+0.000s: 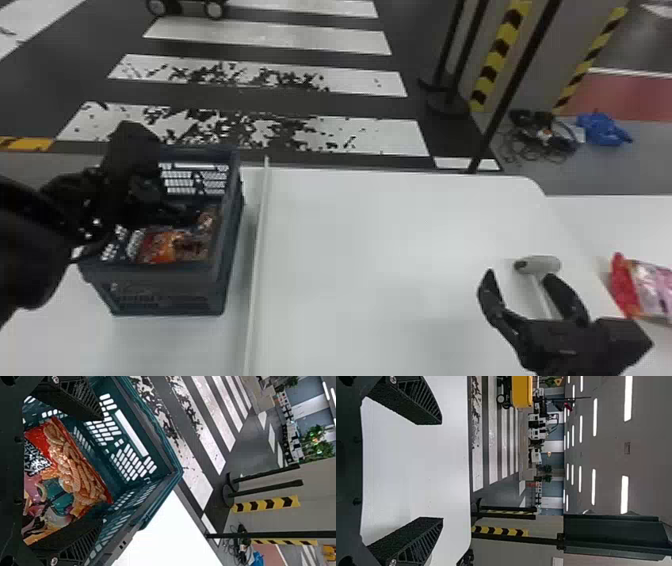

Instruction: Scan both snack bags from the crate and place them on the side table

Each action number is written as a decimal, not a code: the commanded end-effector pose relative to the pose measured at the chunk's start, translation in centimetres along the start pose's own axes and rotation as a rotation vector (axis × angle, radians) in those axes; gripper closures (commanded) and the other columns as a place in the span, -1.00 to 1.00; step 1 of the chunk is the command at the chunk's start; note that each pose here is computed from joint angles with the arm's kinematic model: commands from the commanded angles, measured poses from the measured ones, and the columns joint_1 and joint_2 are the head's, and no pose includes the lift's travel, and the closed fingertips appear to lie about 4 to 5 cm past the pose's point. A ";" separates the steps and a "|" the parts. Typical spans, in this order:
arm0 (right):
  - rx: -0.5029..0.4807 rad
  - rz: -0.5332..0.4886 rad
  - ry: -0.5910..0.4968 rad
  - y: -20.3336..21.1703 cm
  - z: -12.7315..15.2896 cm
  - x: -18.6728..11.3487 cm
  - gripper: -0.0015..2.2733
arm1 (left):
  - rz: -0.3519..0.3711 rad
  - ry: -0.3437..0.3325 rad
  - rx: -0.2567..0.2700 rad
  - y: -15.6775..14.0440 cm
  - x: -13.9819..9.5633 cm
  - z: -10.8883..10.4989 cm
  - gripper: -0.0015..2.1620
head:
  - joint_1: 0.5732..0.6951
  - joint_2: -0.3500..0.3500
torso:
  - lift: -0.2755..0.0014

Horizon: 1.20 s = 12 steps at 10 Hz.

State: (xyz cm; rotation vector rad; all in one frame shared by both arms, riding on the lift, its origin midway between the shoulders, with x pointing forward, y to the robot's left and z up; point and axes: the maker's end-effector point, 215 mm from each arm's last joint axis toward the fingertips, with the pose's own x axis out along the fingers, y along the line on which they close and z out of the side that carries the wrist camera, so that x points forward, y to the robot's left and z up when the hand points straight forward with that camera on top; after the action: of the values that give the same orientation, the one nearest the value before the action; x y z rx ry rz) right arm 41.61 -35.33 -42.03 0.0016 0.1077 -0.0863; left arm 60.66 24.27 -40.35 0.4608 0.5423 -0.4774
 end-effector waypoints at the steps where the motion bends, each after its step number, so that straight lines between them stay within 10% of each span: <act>1: 0.004 -0.003 0.004 -0.1 -0.2 -0.1 -0.95 | -0.026 0.036 0.025 -0.3 1.2 -0.5 -0.93 | 1.00 -0.34 | 0.28; 12: 0.032 -0.005 -0.002 -0.1 -0.1 0.8 -0.95 | -0.195 0.263 0.035 -1.8 2.7 -3.3 -0.92 | 1.00 -0.42 | 0.28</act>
State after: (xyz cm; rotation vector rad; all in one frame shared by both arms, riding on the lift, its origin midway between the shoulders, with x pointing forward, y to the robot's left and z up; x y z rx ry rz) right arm 42.29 -35.63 -42.07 0.0301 0.1030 -0.0923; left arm 60.59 23.35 -44.66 0.5139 0.8299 -0.6242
